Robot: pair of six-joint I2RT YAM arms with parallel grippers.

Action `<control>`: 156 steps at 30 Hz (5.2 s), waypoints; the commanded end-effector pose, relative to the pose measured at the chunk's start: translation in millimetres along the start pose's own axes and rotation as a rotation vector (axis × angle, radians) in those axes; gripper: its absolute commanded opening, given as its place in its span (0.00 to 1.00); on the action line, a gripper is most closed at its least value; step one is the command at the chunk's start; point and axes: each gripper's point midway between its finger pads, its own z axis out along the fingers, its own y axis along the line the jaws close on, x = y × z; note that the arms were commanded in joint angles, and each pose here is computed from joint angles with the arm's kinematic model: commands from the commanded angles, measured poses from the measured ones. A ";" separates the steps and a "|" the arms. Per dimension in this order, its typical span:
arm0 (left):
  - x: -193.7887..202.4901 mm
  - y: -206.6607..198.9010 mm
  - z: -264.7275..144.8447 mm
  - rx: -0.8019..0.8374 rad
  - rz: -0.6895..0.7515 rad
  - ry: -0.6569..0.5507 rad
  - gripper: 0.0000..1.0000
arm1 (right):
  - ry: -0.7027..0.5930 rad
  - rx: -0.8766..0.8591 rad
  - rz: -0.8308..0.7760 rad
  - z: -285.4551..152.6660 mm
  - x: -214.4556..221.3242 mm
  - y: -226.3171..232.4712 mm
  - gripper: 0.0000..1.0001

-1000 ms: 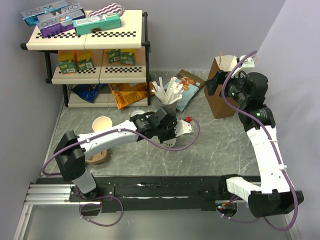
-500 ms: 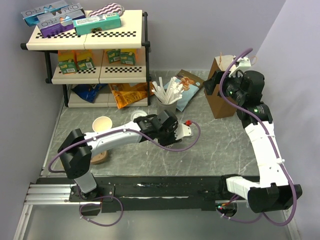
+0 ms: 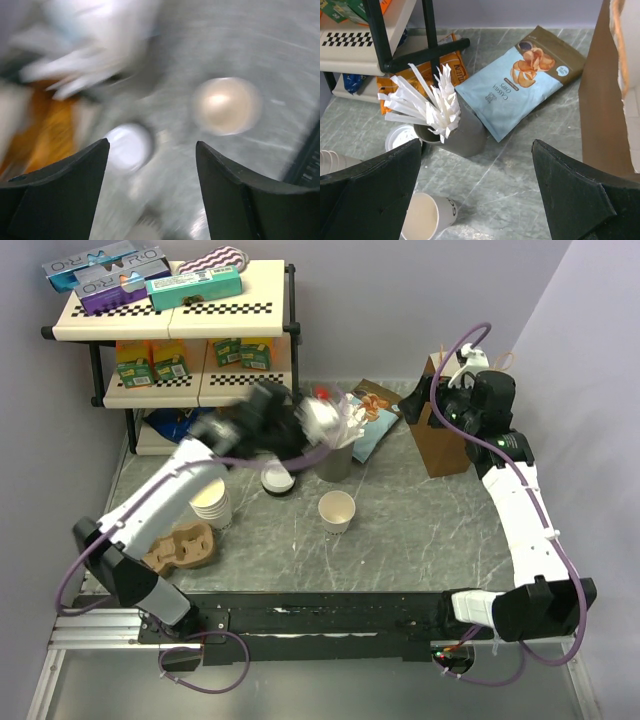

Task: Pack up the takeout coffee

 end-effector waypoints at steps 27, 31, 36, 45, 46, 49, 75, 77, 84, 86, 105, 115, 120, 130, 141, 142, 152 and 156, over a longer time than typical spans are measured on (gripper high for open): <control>259.4 98.8 -111.7 -0.271 -0.777 0.608 0.75 | -0.019 -0.071 0.053 6.7 -13.8 13.2 0.97; 270.9 94.6 -111.3 -0.276 -0.763 0.638 0.63 | -0.019 -0.062 0.051 2.6 -8.9 11.9 0.97; 277.0 98.8 -111.1 -0.271 -0.731 0.669 0.38 | -0.016 -0.070 0.053 2.2 -6.3 13.2 0.97; 274.1 130.5 -111.9 -0.303 -0.703 0.673 0.22 | -0.022 -0.066 0.050 3.6 -8.0 12.3 0.97; 272.8 137.0 -113.3 -0.320 -0.698 0.666 0.22 | -0.021 -0.065 0.051 3.5 -7.2 11.9 0.97; 275.7 150.6 -115.1 -0.348 -0.685 0.674 0.22 | -0.021 -0.060 0.047 2.5 -4.5 10.2 0.97; 200.5 206.6 -180.4 -0.578 -0.742 0.363 0.72 | -0.008 -0.044 0.042 3.0 2.5 5.1 0.97; 186.0 197.8 -189.3 -0.563 -0.739 0.339 0.76 | -0.002 -0.044 0.040 1.2 4.6 5.7 0.97; 145.0 124.2 -169.4 -0.257 -0.548 0.236 0.75 | 0.018 -0.048 0.019 0.5 11.3 4.8 0.97; 136.9 90.5 -144.1 -0.125 -0.465 0.267 0.73 | 0.020 -0.059 0.005 -0.8 11.6 6.1 0.97; 134.1 72.1 54.3 0.077 -0.097 0.417 0.42 | 0.145 -0.196 -0.281 -57.1 79.9 16.7 1.00; 163.6 64.1 72.3 0.099 -0.058 0.450 0.41 | 0.210 -0.174 -0.304 -65.3 80.8 12.2 1.00; 170.4 65.9 81.0 0.064 -0.048 0.459 0.39 | 0.244 -0.175 -0.296 -61.4 82.4 10.8 1.00; 177.9 74.2 90.1 0.017 -0.012 0.476 0.38 | 0.255 -0.182 -0.269 -55.2 79.9 12.0 1.00; 184.8 65.1 89.7 0.063 -0.028 0.508 0.32 | 0.256 -0.175 -0.272 -55.3 82.9 9.9 1.00; 186.0 64.9 89.9 0.064 -0.027 0.511 0.32 | 0.258 -0.176 -0.270 -55.3 83.5 10.1 1.00; 190.9 61.8 91.7 0.073 -0.031 0.527 0.31 | 0.259 -0.179 -0.267 -52.7 84.1 9.7 1.00; 194.4 58.7 91.7 0.084 -0.035 0.540 0.30 | 0.262 -0.180 -0.263 -52.2 84.6 9.5 1.00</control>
